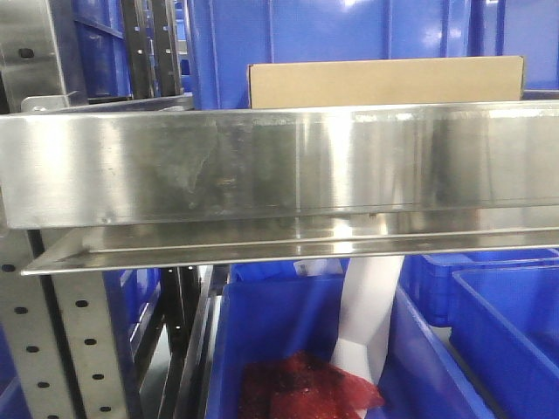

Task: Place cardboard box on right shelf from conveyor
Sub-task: 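Open the right gripper and withdraw it from the box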

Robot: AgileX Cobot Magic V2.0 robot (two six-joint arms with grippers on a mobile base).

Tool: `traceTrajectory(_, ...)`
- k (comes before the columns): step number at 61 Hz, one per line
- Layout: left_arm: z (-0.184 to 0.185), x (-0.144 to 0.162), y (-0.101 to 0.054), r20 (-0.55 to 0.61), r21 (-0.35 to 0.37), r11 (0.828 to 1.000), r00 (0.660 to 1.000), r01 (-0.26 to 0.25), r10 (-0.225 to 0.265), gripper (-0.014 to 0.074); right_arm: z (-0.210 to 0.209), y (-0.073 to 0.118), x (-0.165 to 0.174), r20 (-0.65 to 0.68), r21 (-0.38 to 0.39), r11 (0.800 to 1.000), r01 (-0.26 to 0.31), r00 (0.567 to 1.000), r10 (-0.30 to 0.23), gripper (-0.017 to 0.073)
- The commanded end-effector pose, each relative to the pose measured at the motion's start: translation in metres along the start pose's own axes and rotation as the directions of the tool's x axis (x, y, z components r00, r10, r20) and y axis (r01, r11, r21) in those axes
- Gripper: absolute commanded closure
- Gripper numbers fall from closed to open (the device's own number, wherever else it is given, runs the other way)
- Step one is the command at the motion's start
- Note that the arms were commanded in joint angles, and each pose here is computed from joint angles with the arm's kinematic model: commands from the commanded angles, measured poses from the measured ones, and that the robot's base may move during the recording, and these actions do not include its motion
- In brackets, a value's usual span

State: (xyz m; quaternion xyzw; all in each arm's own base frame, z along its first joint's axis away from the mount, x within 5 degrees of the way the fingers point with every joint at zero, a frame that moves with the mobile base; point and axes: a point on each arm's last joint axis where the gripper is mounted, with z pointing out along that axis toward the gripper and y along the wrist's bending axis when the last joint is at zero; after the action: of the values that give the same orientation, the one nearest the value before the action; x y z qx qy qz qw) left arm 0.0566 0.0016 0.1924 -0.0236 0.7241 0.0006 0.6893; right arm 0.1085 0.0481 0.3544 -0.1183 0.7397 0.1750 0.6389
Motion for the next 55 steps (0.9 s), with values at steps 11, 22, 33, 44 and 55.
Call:
traceTrajectory(11, -0.001, -0.006, 0.0, 0.091, 0.003, 1.0, 0.996, 0.005, -0.006, 0.0709, -0.03, -0.016, 0.01, 0.159, 0.168, 0.986, 0.014, 0.986, -0.041, 0.0503)
traceTrajectory(22, -0.001, -0.006, 0.0, 0.091, 0.003, 1.0, 0.996, 0.005, -0.006, 0.071, -0.05, -0.027, 0.056, 0.213, 0.317, 0.948, -0.009, 0.975, -0.062, 0.0503)
traceTrajectory(33, -0.001, -0.006, 0.0, 0.091, 0.003, 1.0, 0.996, 0.005, -0.006, 0.071, -0.056, -0.033, 0.1, 0.261, 0.391, 0.92, -0.022, 0.961, -0.088, 0.0503)
traceTrajectory(44, -0.001, -0.006, 0.0, 0.091, 0.003, 1.0, 0.996, 0.005, -0.006, 0.071, -0.054, -0.037, 0.133, 0.293, 0.404, 0.914, -0.025, 0.95, -0.104, 0.0503)
traceTrajectory(55, -0.001, -0.006, 0.0, 0.091, 0.003, 1.0, 0.996, 0.005, -0.006, 0.0709, -0.051, -0.039, 0.149, 0.26, 0.405, 0.914, -0.025, 0.962, -0.089, 0.0503)
